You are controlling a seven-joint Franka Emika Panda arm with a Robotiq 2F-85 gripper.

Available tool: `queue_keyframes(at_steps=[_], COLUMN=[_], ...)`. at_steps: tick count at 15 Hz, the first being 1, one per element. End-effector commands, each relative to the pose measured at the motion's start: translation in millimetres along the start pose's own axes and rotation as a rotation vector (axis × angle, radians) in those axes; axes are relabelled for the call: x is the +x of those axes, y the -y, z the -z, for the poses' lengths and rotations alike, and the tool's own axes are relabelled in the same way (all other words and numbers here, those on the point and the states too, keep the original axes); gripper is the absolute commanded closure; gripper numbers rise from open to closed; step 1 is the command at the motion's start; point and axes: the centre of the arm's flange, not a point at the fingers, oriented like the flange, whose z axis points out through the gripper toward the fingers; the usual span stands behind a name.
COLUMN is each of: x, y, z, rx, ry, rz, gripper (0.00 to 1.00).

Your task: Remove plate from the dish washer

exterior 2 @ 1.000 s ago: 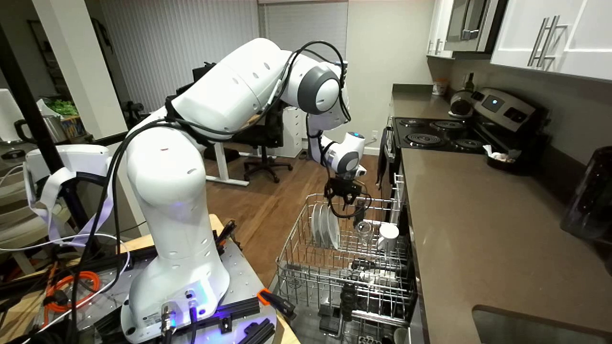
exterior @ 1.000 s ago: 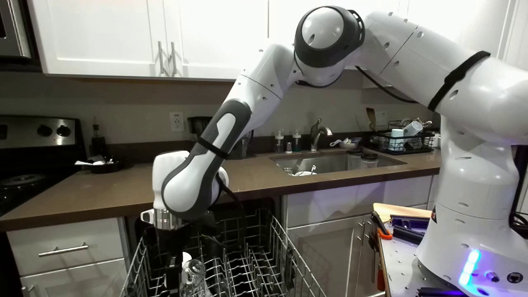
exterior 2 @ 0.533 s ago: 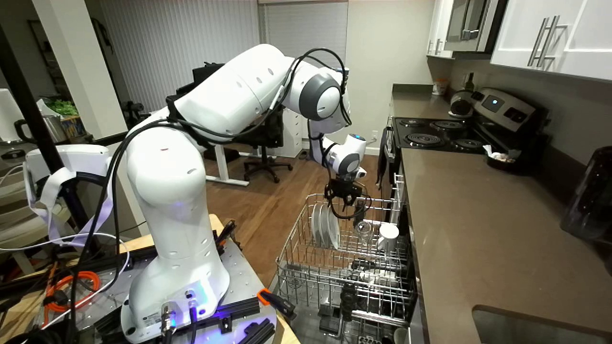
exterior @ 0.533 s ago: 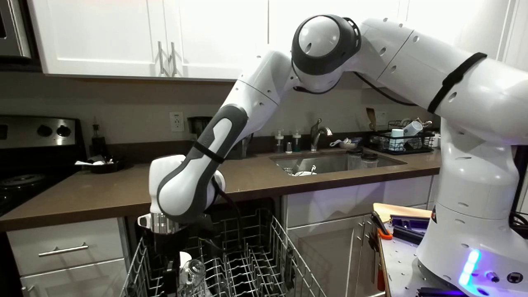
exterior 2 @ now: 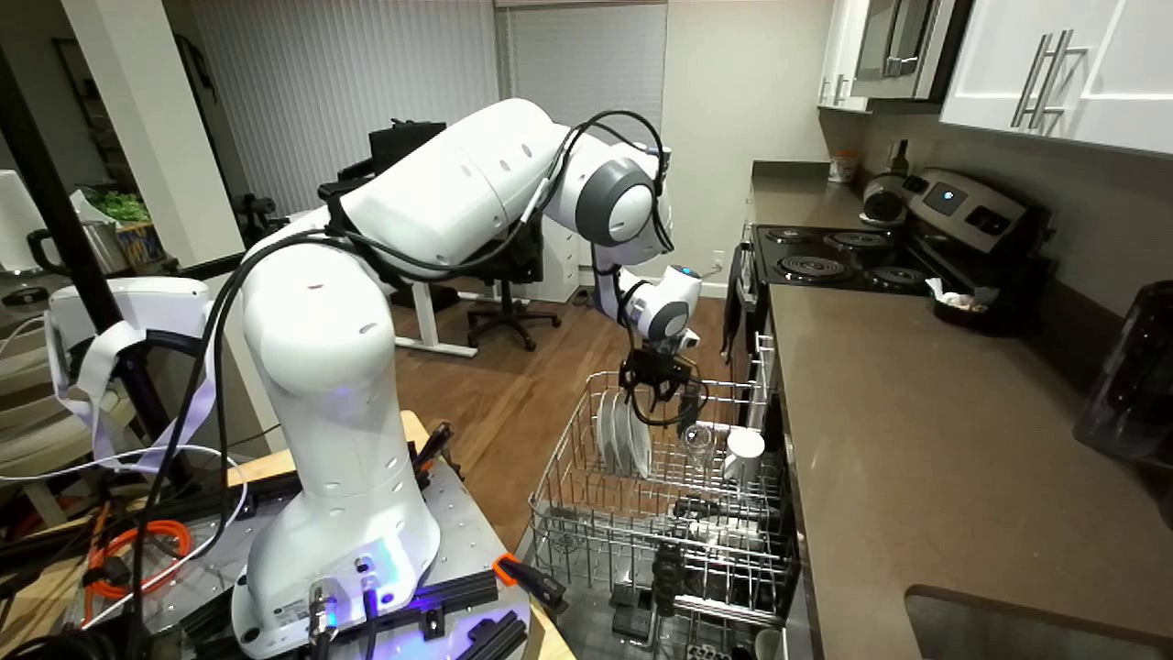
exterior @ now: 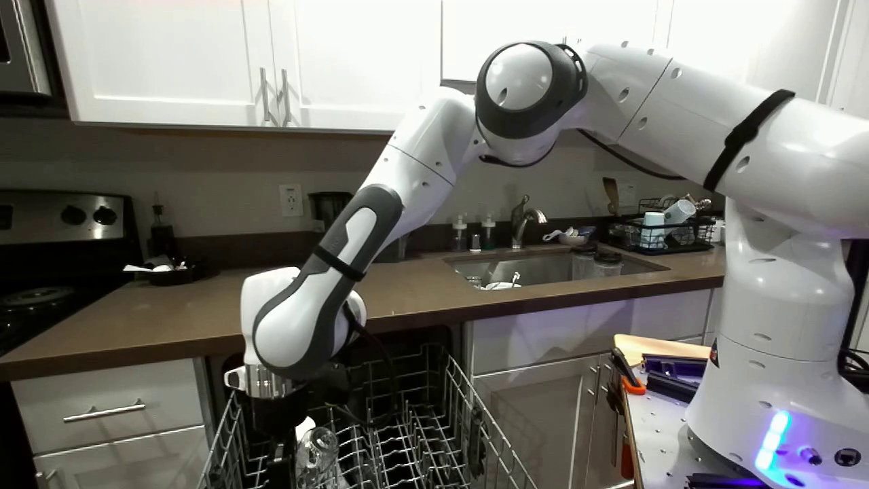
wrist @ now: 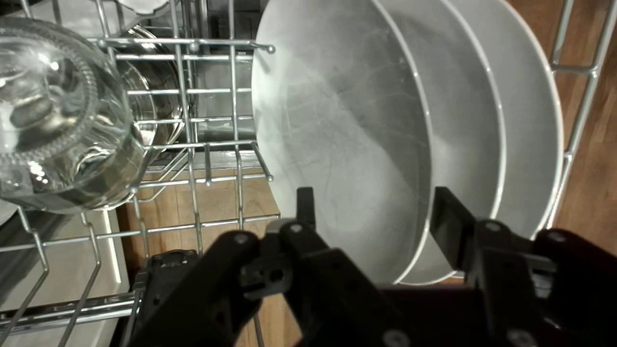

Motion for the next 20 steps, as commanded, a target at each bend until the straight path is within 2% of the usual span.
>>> queue_keyframes(at_steps=[1,4,8,9,14,20], x=[6,7,6,6,-5,-11], y=[-4,-3,-2,-2,-4,3], z=[-4,-5,-4,-1,16,34], rx=[0.027,0.035,0.052,0.056,0.074,0.071], ry=[0.020,0.029,0.018,0.007,-0.023,-0.019], rz=[0.010,0.013,0.023,0.027,0.041,0.026], gripper=[0.67,0.88,0.96,0.93,0.93,0.93])
